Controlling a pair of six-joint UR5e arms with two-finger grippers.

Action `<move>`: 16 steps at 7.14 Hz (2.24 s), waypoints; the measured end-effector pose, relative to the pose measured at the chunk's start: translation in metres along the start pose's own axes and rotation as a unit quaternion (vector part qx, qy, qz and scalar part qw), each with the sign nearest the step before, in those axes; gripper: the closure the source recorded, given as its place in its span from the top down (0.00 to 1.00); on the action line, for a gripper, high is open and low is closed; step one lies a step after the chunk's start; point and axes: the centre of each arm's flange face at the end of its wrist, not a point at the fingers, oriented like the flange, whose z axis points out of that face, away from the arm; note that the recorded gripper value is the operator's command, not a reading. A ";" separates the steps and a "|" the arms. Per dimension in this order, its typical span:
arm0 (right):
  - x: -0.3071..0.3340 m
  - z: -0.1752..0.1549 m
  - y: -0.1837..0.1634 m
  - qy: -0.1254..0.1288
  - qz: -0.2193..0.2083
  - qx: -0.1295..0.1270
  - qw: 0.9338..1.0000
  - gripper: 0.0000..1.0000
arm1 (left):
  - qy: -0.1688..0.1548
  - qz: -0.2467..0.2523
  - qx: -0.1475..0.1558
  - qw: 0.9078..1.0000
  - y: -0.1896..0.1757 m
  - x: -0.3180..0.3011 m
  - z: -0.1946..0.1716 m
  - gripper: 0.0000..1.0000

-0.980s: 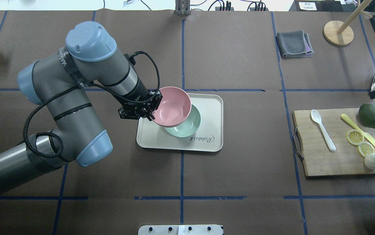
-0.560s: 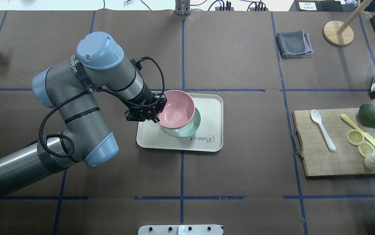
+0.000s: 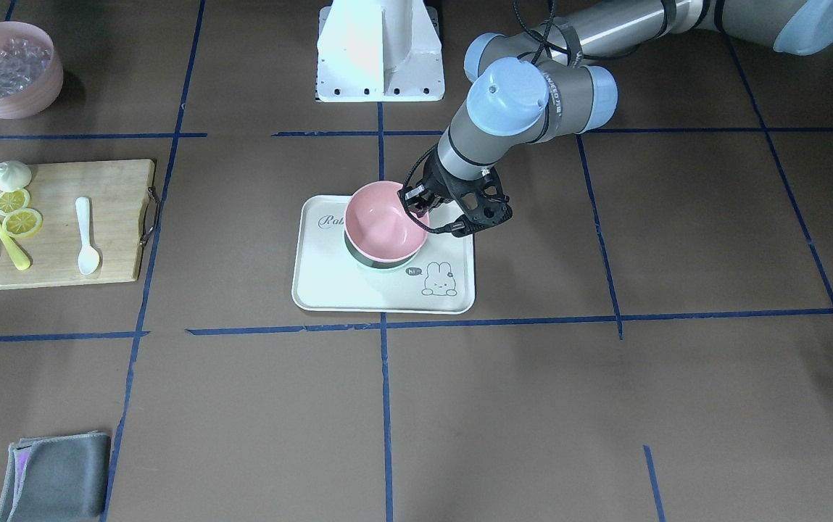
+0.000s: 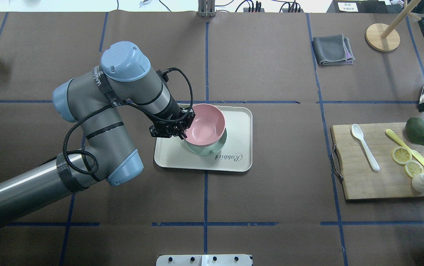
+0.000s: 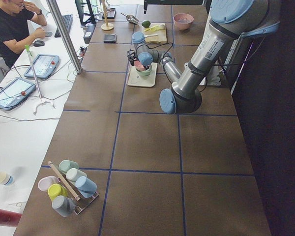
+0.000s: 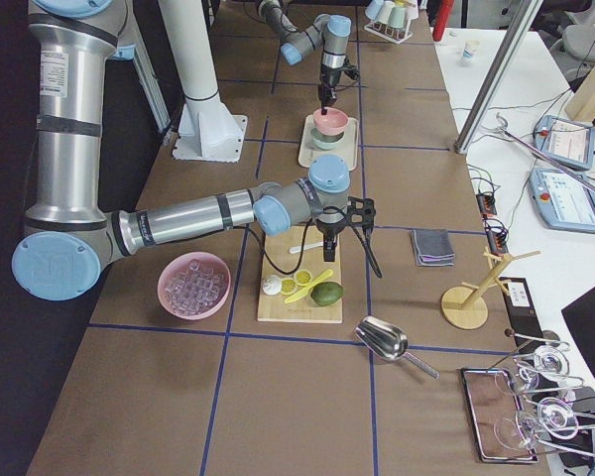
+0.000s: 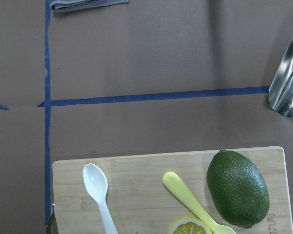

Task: Stack pink bowl on green and place spoon
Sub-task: 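Lower the pink bowl into the green bowl on the tray, then open the left gripper and raise it away from the bowls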

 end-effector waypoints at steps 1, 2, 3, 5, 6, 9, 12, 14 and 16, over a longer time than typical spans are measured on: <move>0.000 0.000 0.000 0.000 0.000 0.000 1.000 1.00 | -0.001 0.000 0.000 1.000 0.000 0.000 0.002 0.00; 0.000 0.000 0.000 0.000 0.000 0.000 1.000 1.00 | -0.002 0.000 0.001 1.000 -0.002 -0.001 0.004 0.00; -0.001 -0.001 0.000 0.000 0.000 0.001 1.000 1.00 | -0.001 0.000 0.002 1.000 -0.002 -0.001 0.005 0.00; -0.001 -0.001 0.000 -0.001 -0.001 0.001 1.000 1.00 | -0.001 0.000 0.002 1.000 -0.003 0.000 0.007 0.03; -0.002 -0.002 0.000 -0.001 -0.001 0.001 1.000 1.00 | -0.001 0.000 0.002 1.000 -0.003 0.000 0.007 0.03; -0.002 -0.002 0.001 -0.003 -0.001 0.000 1.000 1.00 | 0.002 0.002 0.002 1.000 -0.005 0.003 0.009 0.03; -0.001 -0.003 0.001 -0.003 -0.001 0.000 1.000 1.00 | 0.006 0.005 0.002 1.000 -0.010 0.001 0.016 0.06; -0.001 -0.003 0.002 -0.004 -0.001 0.000 1.000 1.00 | 0.007 0.005 0.002 1.000 -0.010 0.001 0.017 0.98; -0.001 -0.003 0.003 -0.006 -0.001 -0.001 1.000 1.00 | 0.012 0.009 0.002 1.000 -0.010 0.002 0.016 1.00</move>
